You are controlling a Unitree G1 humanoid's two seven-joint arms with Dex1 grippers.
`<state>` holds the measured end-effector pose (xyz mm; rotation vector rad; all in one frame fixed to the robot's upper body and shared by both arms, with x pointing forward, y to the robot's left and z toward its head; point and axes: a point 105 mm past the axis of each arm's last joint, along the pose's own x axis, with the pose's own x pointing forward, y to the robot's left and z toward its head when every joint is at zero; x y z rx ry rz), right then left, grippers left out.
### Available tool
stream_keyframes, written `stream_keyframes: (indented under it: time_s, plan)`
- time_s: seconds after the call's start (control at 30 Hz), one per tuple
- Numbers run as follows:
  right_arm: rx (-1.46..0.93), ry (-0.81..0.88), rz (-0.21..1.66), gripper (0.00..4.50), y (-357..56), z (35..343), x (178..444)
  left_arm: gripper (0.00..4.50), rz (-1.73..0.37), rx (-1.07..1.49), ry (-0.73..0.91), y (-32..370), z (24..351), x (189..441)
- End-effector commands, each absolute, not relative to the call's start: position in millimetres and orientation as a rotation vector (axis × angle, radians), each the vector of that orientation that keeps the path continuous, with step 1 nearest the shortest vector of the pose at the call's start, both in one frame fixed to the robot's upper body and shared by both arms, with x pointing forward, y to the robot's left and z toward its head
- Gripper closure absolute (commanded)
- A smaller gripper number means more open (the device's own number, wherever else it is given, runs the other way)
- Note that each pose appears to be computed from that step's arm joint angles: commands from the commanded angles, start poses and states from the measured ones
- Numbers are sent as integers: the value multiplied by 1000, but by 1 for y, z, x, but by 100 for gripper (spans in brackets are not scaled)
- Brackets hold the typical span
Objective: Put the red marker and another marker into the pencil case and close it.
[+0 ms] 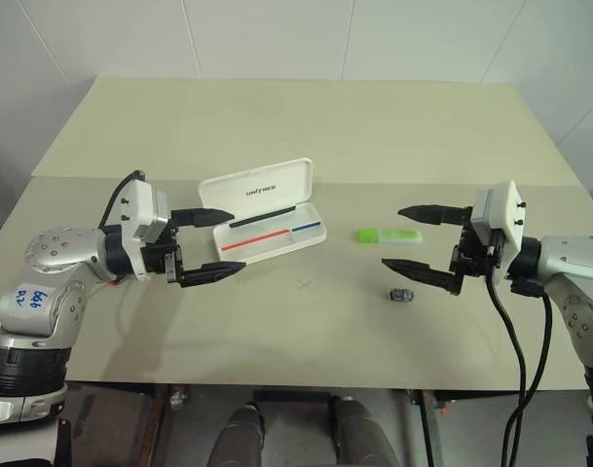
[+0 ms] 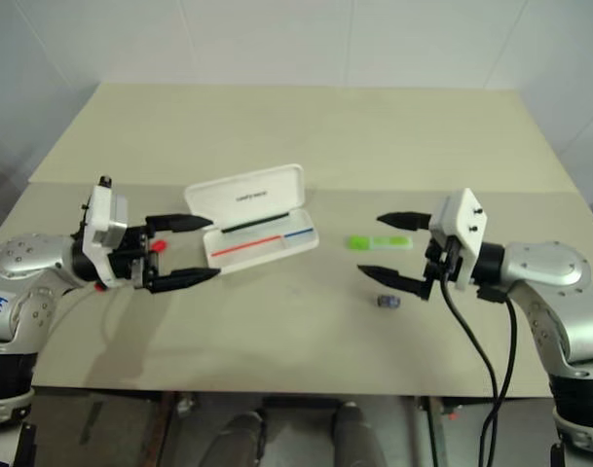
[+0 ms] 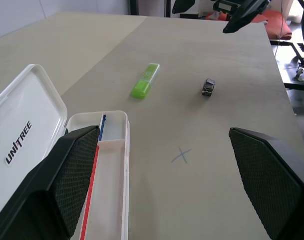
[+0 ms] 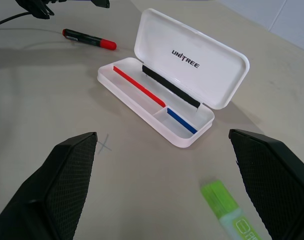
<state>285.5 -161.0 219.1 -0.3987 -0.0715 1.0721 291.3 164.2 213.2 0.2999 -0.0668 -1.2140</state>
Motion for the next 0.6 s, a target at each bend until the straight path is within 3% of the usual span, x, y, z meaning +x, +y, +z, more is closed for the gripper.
stream_keyframes:
  time_s: [0.03, 0.33, 0.6]
  plan:
    - [-414, -125, 1083, 0, -155, 230, 282, 4, -1213, 289, -98, 163, 221, 287]
    - [-344, -140, 1187, 0, -132, 227, 275, 4, -1211, 331, -31, 170, 208, 288]
    - [-251, -367, 1374, 0, -79, 271, 254, 4, -1108, 432, 65, 188, 197, 304]
